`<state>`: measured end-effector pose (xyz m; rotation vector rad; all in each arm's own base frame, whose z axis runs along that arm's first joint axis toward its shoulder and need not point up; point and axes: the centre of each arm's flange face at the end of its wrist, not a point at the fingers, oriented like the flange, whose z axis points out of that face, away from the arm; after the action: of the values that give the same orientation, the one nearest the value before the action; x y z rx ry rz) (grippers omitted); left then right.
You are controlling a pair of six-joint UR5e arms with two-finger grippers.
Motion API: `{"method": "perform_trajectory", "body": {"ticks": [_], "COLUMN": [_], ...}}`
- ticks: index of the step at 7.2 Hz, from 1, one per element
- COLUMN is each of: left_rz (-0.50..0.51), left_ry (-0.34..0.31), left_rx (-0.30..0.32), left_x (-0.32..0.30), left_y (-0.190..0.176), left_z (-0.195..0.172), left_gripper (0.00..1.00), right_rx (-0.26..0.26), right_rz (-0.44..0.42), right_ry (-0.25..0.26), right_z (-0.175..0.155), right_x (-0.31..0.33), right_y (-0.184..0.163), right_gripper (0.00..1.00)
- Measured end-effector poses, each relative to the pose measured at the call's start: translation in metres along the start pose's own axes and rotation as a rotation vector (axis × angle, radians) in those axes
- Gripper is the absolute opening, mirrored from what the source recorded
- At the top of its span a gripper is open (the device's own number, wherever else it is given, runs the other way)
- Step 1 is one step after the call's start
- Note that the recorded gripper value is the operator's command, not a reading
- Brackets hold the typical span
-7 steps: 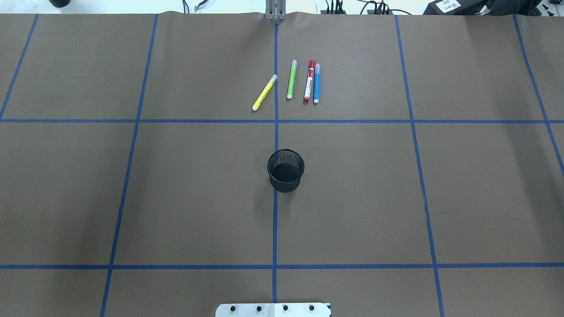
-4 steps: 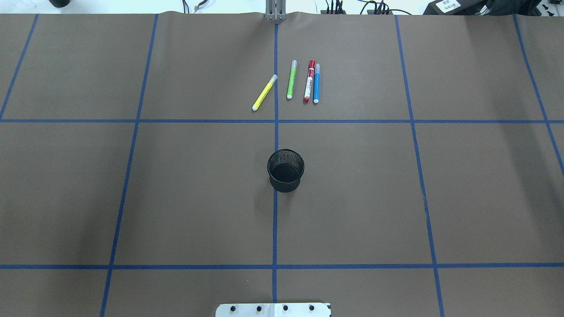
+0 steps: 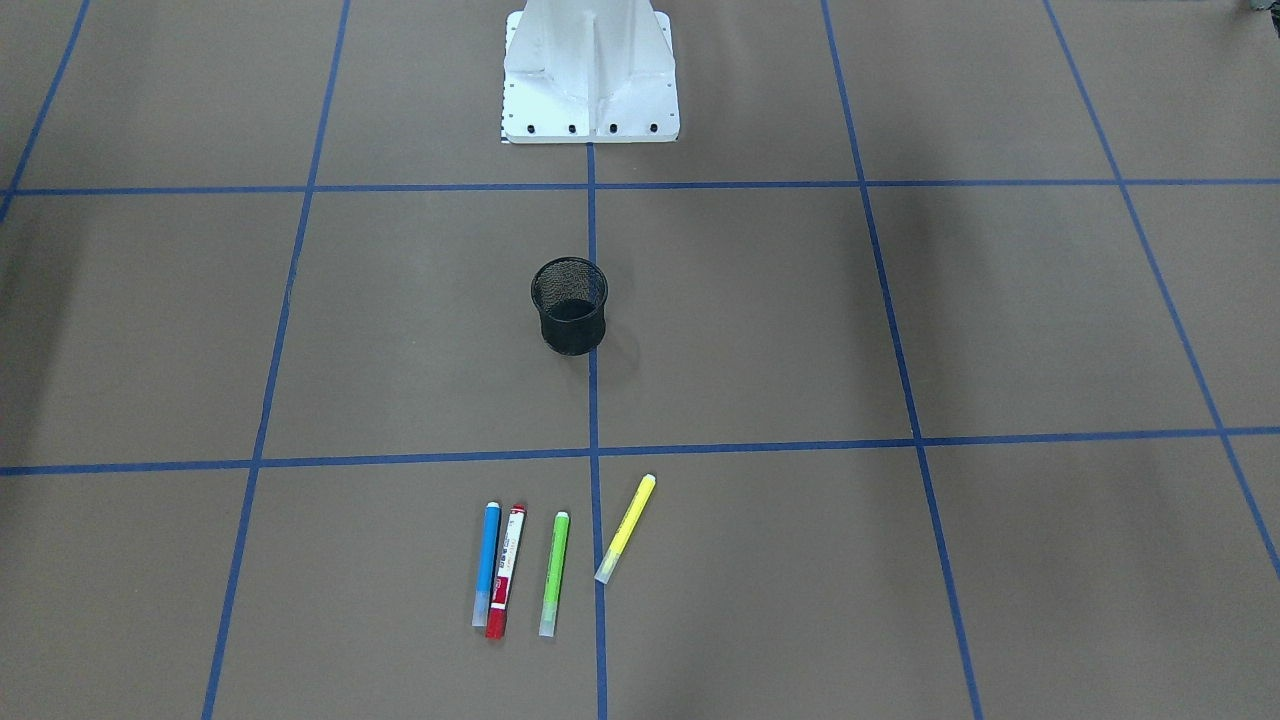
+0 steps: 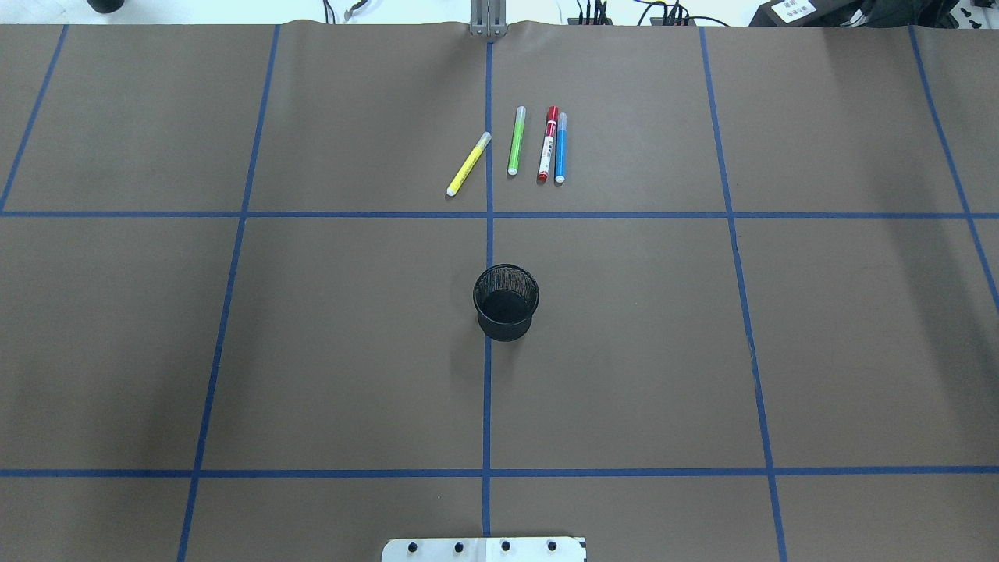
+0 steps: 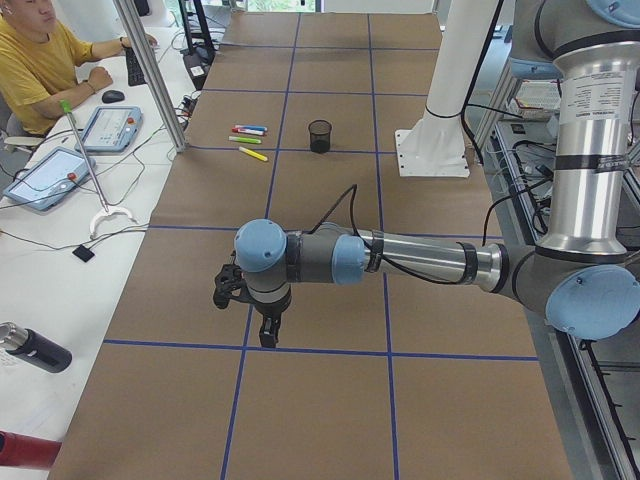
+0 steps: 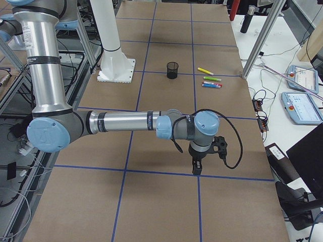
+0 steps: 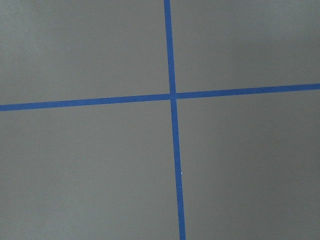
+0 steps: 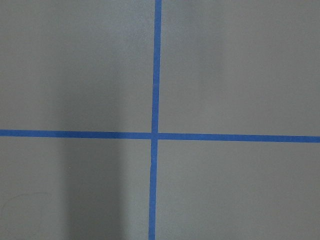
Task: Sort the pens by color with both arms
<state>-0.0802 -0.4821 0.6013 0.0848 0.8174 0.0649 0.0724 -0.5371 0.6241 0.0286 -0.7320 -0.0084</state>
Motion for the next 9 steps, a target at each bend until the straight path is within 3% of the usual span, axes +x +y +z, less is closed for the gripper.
{"method": "perform_trajectory", "body": {"ticks": [9], "left_rz": [0.007], "left_ry": [-0.002], "left_rx": [0.006], "left_x": [0.0038], "left_y": [0.0002], "left_z": [-0.0033], "left_gripper": [1.0], "right_rx": [0.005], "right_rz": [-0.009], "right_ry": [-0.001], "right_z": [-0.0023], "right_x": [-0.0021], "right_y": [-0.0019], "right_gripper": [1.0]}}
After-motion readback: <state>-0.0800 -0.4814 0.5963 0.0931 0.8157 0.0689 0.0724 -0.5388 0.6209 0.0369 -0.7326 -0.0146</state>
